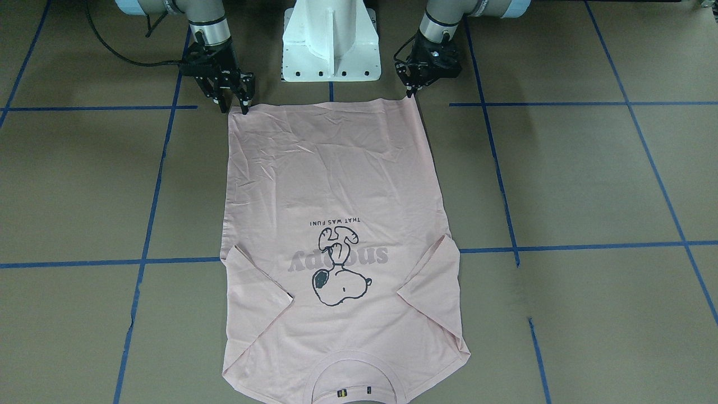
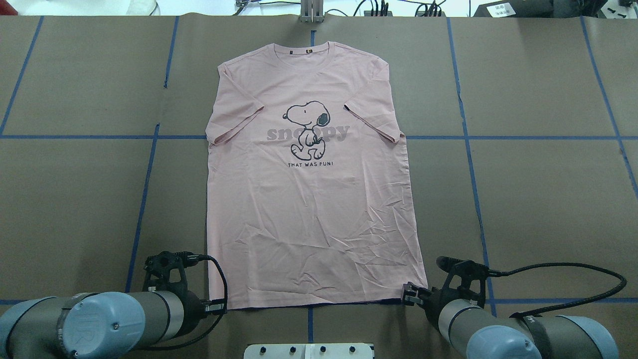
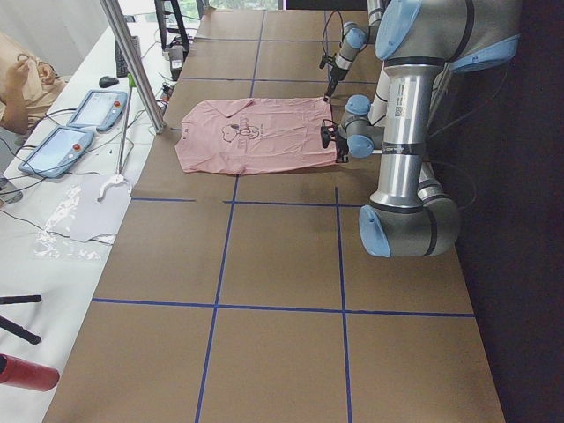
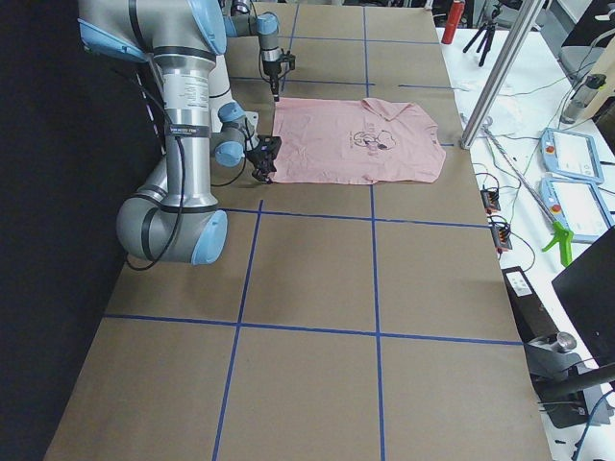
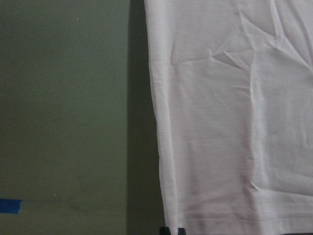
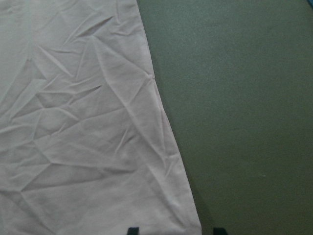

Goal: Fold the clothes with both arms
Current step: 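Lift the hem with both grippers and fold it toward the collar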

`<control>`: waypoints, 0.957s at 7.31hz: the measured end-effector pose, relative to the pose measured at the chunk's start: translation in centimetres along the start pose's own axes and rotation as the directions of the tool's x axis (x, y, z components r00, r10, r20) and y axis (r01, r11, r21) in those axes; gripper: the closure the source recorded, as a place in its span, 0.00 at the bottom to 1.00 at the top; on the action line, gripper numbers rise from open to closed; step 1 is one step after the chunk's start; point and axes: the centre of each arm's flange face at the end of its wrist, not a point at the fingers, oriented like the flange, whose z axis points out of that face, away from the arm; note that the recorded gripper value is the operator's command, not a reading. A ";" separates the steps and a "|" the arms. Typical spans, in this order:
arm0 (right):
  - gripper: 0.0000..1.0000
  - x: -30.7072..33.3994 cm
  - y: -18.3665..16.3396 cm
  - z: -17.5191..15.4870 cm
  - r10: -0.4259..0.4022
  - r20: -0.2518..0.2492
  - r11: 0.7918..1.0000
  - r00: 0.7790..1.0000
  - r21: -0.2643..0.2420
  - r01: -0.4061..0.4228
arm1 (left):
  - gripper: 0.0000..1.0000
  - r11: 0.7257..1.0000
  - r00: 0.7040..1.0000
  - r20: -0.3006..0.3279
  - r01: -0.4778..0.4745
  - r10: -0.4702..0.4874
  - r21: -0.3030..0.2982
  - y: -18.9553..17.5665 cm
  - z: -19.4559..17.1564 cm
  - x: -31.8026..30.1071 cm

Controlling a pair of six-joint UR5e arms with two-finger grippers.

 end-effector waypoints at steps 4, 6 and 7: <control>0.86 0.2 0.6 0.5 -0.006 -0.006 1.000 1.000 0.014 0.006 | 1.00 1.000 1.000 -0.001 0.005 -0.005 -0.001 0.1 0.0 0.1; 1.00 0.3 0.6 0.5 -0.006 -0.006 1.000 1.000 0.016 0.006 | 1.00 1.000 1.000 -0.002 0.007 -0.007 -0.002 0.2 0.0 0.1; 1.00 0.3 0.6 0.4 -0.006 -0.005 1.000 1.000 0.018 0.006 | 1.00 1.000 1.000 -0.004 0.009 -0.009 -0.002 0.3 -0.1 0.1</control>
